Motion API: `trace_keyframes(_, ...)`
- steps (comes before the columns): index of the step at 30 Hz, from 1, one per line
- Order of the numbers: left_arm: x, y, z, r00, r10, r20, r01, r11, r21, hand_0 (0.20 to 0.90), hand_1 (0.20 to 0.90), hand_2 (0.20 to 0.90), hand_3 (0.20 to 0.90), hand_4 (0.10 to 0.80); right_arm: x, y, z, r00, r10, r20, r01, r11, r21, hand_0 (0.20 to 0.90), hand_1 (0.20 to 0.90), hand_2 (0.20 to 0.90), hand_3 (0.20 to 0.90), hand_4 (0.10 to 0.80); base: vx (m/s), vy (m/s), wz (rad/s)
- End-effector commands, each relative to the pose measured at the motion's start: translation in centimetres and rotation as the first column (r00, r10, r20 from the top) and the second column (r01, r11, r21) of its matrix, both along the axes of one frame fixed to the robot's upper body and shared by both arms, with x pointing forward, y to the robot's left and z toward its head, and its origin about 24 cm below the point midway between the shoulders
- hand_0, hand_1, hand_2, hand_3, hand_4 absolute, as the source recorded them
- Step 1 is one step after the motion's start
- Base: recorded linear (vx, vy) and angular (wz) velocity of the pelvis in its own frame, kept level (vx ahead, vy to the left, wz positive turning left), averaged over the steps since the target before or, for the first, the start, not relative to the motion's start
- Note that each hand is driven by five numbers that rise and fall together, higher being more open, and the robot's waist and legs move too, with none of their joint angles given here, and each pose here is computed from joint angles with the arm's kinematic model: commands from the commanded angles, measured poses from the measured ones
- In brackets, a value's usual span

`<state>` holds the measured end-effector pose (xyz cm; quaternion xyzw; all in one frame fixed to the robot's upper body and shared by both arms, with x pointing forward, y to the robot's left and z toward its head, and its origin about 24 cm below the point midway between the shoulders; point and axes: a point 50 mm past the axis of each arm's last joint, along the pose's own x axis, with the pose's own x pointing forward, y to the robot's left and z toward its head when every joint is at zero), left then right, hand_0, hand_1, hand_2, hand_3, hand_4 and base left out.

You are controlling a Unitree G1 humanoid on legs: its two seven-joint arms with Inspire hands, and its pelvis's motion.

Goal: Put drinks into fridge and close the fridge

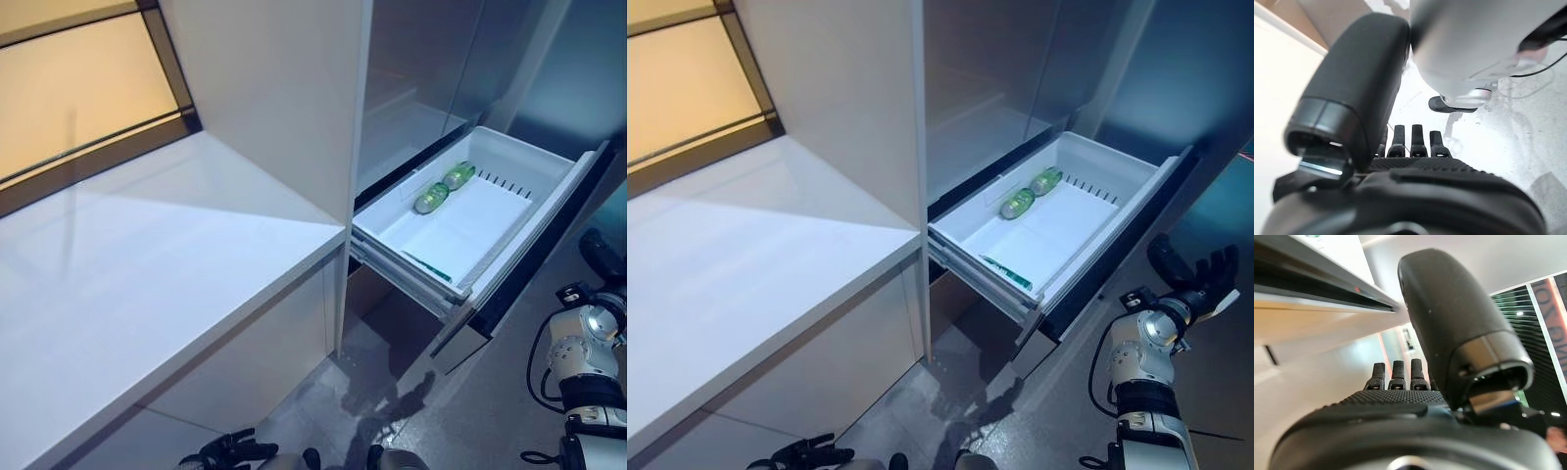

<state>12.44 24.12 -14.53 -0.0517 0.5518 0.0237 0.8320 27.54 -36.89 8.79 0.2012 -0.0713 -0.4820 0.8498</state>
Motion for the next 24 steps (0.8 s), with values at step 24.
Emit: trace_keyframes(24, 0.0, 0.6, 0.4, 0.996, 0.050, 0.069, -0.051, 0.999, 0.007, 0.900, 0.900, 0.900, 0.900, 0.800, 8.4, 7.1, 12.7, 0.568, 0.779, 0.267, -0.676, 0.626, -0.390, 0.900, 0.900, 0.900, 0.900, 0.800, -0.034, 0.049, 0.05)
